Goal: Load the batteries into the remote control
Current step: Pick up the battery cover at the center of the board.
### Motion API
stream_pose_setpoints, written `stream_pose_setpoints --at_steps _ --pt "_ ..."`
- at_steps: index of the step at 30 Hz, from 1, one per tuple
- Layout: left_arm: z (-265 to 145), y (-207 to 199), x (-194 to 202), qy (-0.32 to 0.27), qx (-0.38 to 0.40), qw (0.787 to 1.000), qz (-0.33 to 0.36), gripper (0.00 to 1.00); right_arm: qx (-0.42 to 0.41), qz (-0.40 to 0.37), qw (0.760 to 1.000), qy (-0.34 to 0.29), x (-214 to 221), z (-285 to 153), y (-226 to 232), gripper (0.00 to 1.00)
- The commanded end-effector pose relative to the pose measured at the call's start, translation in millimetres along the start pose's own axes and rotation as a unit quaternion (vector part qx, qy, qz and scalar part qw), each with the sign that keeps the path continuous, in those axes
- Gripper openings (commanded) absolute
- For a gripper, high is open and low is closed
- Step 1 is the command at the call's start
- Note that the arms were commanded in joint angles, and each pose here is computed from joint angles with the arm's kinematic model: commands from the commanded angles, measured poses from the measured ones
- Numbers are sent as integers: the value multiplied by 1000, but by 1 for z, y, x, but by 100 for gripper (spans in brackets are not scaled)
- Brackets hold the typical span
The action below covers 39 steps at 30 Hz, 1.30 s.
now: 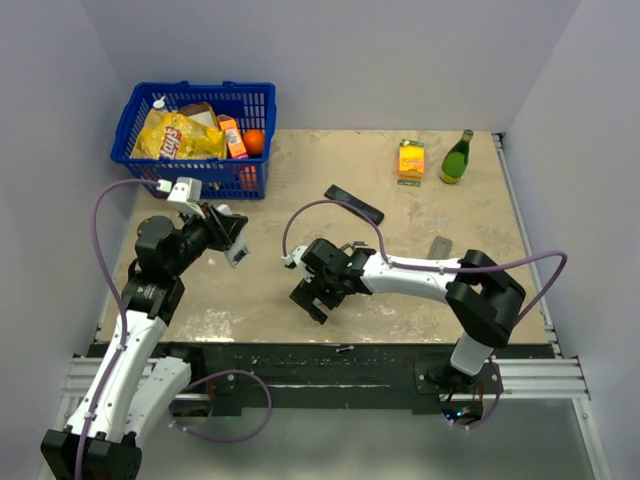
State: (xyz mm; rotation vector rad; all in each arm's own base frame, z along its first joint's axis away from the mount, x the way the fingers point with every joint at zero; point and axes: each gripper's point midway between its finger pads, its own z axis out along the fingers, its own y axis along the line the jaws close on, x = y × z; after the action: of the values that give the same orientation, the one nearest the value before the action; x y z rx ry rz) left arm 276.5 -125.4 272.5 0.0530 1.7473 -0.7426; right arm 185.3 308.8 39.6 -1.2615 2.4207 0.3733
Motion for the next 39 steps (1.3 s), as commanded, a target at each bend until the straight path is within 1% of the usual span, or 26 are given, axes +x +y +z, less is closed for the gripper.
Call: stream_pose_setpoints --at_steps 1,5,11,18,23,26,31,35,36,39 --pt "-3 22 11 16 -49 998 32 0 10 35 999 -7 -7 11 -2 98" --pt "-6 27 13 18 -62 997 39 0 11 47 999 6 1 20 -2 97" --pt "-7 27 14 18 -63 997 39 0 -18 54 998 -2 -2 22 12 94" --pt "-8 28 14 18 -65 997 42 0 -62 28 998 3 -8 22 49 89" --pt "-7 28 15 20 -65 997 41 0 -71 16 997 -5 -18 17 58 87" --pt "-7 28 15 20 -64 997 41 0 -40 3 999 -19 -24 8 51 84" --pt "-7 28 16 22 -63 997 41 0 64 -6 997 -41 -30 -6 15 81" --pt "-7 28 17 22 -64 997 39 0 70 -37 995 -61 -31 -4 9 79" --pt "-7 28 18 23 -63 997 39 0 65 -50 993 -81 -40 -6 10 78" --pt "-7 28 18 24 -63 997 39 0 58 -67 991 -99 -46 -5 12 73"
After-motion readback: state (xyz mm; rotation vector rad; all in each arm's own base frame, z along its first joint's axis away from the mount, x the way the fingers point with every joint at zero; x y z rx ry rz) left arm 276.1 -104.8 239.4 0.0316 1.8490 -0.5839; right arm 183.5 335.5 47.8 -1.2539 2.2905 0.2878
